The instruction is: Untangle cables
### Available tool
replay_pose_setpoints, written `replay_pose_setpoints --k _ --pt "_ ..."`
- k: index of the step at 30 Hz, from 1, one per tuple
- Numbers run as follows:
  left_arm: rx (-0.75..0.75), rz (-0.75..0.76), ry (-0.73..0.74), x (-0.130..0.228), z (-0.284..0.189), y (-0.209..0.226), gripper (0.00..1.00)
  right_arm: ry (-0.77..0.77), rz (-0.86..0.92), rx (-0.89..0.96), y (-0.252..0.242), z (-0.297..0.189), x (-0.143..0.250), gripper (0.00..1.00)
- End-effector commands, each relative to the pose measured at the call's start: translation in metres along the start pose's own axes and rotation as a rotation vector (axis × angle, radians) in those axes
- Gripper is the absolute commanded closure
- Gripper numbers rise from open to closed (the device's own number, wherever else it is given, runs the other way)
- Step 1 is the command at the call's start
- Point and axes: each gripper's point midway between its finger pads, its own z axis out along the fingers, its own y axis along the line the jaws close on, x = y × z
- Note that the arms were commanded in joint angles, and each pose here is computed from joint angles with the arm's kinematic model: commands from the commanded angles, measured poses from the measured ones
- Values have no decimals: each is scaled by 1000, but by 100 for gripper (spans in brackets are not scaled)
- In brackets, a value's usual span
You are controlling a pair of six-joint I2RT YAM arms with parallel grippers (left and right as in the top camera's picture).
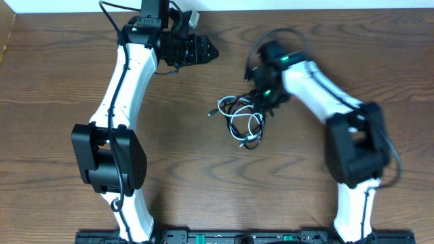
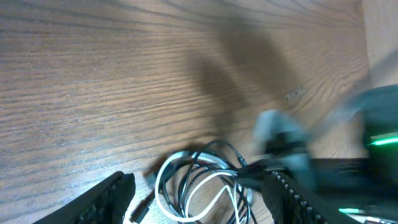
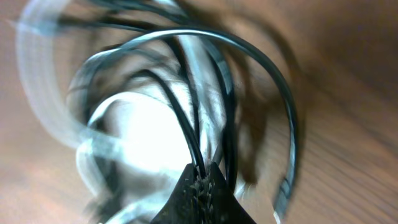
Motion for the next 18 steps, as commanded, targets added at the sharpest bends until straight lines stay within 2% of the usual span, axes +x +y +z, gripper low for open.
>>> replay_pose_setpoints --k 1,3,6,9,12,15,16,18 --pt "4 28 -3 0 -2 -2 29 -244 -90 -247 36 -91 -24 99" --pt "47 56 0 0 -2 -10 29 -317 -118 -348 45 -118 -25 99" --pt "163 134 9 3 -4 -30 29 -357 -123 -412 48 -133 -26 99" --pt "214 174 19 7 -4 -41 23 -392 -144 -480 53 -142 -28 99" --pt "219 204 23 9 -1 -46 23 -361 -106 -337 31 -130 -29 99" --pt "220 206 20 8 -1 -46 23 -272 54 -133 -6 -105 -21 99" --pt "219 205 19 8 -2 -45 23 -252 100 -96 -14 -99 -18 98" --pt "219 205 19 8 -2 -45 23 -223 181 -48 -31 -84 -15 87"
